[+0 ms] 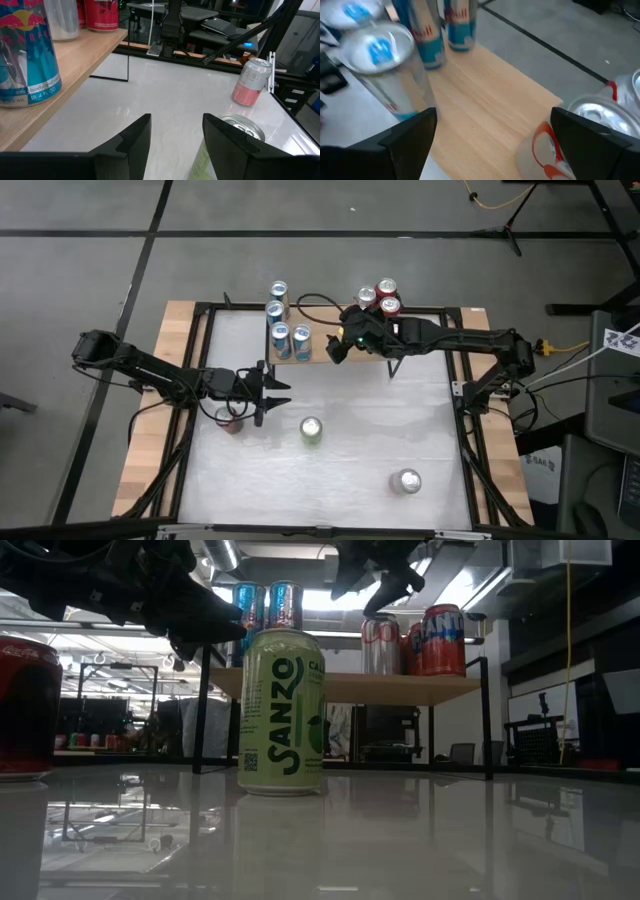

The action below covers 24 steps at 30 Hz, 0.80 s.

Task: Sort soda cans
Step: Put the red-silver soda can on the shelf aligned with the red-silver soda can

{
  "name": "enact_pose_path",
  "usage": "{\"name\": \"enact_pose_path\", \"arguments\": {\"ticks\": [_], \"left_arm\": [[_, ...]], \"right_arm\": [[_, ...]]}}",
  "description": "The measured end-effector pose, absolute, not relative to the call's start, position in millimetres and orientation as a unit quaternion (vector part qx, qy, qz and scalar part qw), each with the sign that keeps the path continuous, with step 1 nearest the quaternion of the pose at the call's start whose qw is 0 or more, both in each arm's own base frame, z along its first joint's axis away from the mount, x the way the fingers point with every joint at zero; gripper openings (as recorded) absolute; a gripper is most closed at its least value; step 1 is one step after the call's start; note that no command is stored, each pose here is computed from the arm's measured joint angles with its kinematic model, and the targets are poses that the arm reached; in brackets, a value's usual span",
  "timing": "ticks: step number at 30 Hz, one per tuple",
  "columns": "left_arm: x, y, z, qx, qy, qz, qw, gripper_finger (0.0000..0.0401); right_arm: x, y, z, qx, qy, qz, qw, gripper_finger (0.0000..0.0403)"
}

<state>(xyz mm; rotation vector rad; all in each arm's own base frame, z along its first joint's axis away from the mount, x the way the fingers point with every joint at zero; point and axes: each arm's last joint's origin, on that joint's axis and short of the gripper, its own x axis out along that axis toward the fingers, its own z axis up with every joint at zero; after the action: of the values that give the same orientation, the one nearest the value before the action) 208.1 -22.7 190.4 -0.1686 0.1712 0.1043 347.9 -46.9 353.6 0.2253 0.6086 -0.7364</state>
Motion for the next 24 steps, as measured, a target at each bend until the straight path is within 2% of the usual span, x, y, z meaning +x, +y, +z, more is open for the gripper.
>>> {"name": "enact_pose_path", "arguments": {"ticks": [10,24], "left_arm": [[208,-23,190,-0.084,0.085,0.052,0.991,0.0173],[208,-23,190,-0.084,0.086,0.052,0.991,0.0173]], "right_arm": [[354,-49,373,0.136,0.205,-0.335,0.909,0.0381],[362,-70,356,0.163,0.218,-0.361,0.892,0.0381]]}}
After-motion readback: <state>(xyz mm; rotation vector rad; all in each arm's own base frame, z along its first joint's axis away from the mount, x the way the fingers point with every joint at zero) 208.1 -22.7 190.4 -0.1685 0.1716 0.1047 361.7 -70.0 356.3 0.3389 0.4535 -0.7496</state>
